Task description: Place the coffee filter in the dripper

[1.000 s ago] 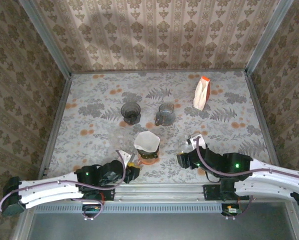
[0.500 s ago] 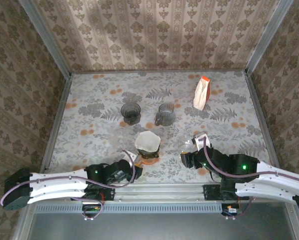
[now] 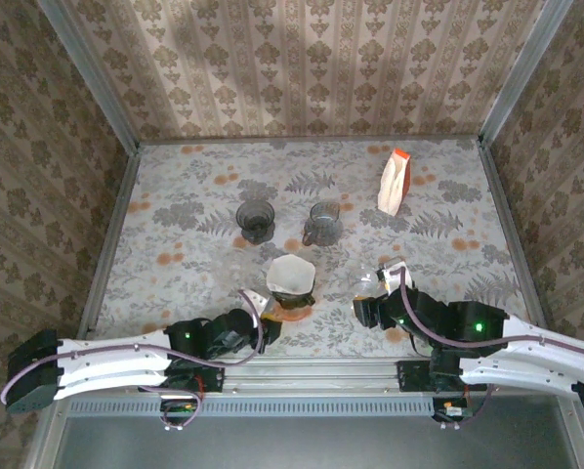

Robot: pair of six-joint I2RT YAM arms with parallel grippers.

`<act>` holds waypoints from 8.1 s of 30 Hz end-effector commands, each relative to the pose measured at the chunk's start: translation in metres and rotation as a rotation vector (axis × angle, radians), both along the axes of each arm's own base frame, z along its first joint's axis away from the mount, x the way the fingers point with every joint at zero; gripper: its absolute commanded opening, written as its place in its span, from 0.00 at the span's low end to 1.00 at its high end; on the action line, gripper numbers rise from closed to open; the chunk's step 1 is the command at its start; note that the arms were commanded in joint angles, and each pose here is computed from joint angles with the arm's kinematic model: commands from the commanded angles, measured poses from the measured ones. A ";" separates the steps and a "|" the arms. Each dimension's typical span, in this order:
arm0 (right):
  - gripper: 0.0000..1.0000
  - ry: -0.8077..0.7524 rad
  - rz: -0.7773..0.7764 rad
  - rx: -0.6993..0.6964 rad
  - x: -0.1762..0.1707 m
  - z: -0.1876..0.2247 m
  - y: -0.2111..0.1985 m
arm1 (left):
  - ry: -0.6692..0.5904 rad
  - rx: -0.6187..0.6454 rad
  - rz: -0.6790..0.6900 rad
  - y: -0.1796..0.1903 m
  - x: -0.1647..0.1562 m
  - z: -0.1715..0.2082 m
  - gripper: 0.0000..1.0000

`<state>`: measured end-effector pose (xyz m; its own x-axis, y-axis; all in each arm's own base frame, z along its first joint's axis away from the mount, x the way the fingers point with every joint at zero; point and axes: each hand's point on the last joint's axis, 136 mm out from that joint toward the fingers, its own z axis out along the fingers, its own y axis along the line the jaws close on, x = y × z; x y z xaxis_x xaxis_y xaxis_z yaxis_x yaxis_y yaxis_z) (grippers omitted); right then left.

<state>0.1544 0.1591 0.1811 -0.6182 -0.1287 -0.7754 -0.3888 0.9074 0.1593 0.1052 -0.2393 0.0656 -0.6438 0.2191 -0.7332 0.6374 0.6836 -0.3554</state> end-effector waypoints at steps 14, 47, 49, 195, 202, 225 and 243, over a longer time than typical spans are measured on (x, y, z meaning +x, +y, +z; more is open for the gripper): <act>0.81 -0.024 -0.045 0.000 0.006 0.001 -0.006 | -0.020 -0.025 0.038 -0.003 0.025 0.000 0.23; 0.81 -0.031 -0.039 0.021 0.006 0.001 -0.003 | 0.029 -0.070 -0.024 -0.041 0.072 0.007 0.21; 0.81 -0.032 -0.038 0.022 0.006 0.002 -0.002 | 0.033 -0.070 -0.022 -0.039 0.070 0.007 0.22; 0.77 0.260 -0.169 -0.021 0.080 -0.009 0.007 | 0.172 -0.219 0.896 0.168 0.121 0.088 0.82; 0.76 0.252 -0.165 -0.003 0.076 -0.005 0.011 | 0.294 -0.148 0.960 0.176 0.110 0.046 0.69; 0.74 0.244 -0.055 -0.042 0.062 -0.007 0.036 | 0.338 -0.262 0.909 0.153 0.145 0.014 0.26; 0.74 0.225 -0.088 -0.048 0.065 -0.006 0.030 | 0.251 -0.195 0.932 0.171 0.131 0.053 0.00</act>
<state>0.2179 0.1971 0.1729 -0.7968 -0.1087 -0.5944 -0.2888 0.9326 0.2166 0.2355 -0.0757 0.0959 -0.6627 -0.5861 -0.4662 -0.2579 0.7631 -0.5927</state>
